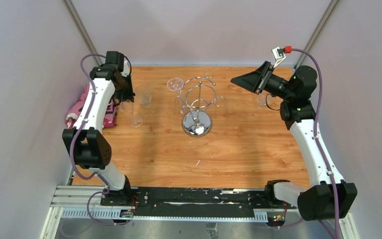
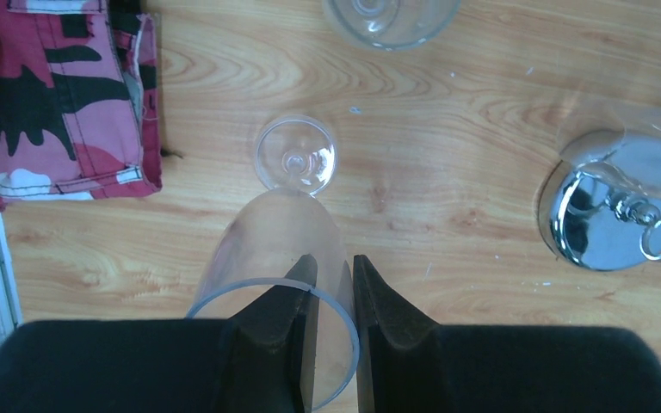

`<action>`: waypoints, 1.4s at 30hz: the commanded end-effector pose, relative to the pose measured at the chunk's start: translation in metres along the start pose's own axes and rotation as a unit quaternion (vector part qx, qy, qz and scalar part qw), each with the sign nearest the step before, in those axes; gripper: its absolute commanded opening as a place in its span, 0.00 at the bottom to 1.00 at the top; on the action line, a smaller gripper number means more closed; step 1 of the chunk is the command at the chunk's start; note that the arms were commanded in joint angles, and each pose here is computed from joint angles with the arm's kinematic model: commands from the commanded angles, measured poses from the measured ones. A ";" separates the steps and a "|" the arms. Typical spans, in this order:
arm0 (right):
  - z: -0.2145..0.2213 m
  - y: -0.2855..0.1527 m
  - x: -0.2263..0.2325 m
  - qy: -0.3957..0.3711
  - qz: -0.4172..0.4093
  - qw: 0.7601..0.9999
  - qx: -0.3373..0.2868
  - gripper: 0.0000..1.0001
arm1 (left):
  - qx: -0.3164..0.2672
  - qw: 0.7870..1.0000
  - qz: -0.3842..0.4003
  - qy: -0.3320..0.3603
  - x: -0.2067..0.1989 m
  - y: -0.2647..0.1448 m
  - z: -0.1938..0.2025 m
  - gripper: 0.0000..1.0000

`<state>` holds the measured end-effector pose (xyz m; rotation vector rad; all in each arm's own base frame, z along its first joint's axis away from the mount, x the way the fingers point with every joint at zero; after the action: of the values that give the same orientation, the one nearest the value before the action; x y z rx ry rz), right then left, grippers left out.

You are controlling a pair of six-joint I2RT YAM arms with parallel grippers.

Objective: Take the wine glass off the wine glass rack

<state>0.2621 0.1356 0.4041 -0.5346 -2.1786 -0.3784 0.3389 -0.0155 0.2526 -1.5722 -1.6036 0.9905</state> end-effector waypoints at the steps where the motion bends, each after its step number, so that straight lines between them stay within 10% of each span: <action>1: -0.008 -0.003 0.002 -0.022 -0.004 1.000 -0.015 0.65 | -0.024 0.999 -0.027 -0.003 0.010 0.004 -0.017 0.00; 18: -0.008 -0.004 -0.001 -0.016 -0.009 1.000 -0.017 0.65 | -0.031 0.998 -0.044 -0.037 0.013 0.030 -0.012 0.00; 29: -0.008 -0.003 -0.005 -0.011 -0.009 1.000 -0.017 0.66 | -0.049 0.997 -0.039 -0.036 0.011 0.017 -0.020 0.32; 42: -0.007 -0.002 -0.007 -0.005 -0.016 1.000 -0.017 0.66 | -0.133 0.990 -0.029 -0.033 0.009 -0.048 -0.048 0.39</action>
<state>0.2683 0.1327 0.4028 -0.5280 -2.1839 -0.4199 0.3674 -0.0051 0.2716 -1.5854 -1.7987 0.9085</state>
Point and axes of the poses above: each gripper's point midway between its finger pads, its own y axis out along the fingers, its own x axis along the line the jaws close on, z = x × y, the point moved 6 cm from there along -y, back along the fingers, and after that the axes turned 7 degrees about y, right-handed, at the moved point
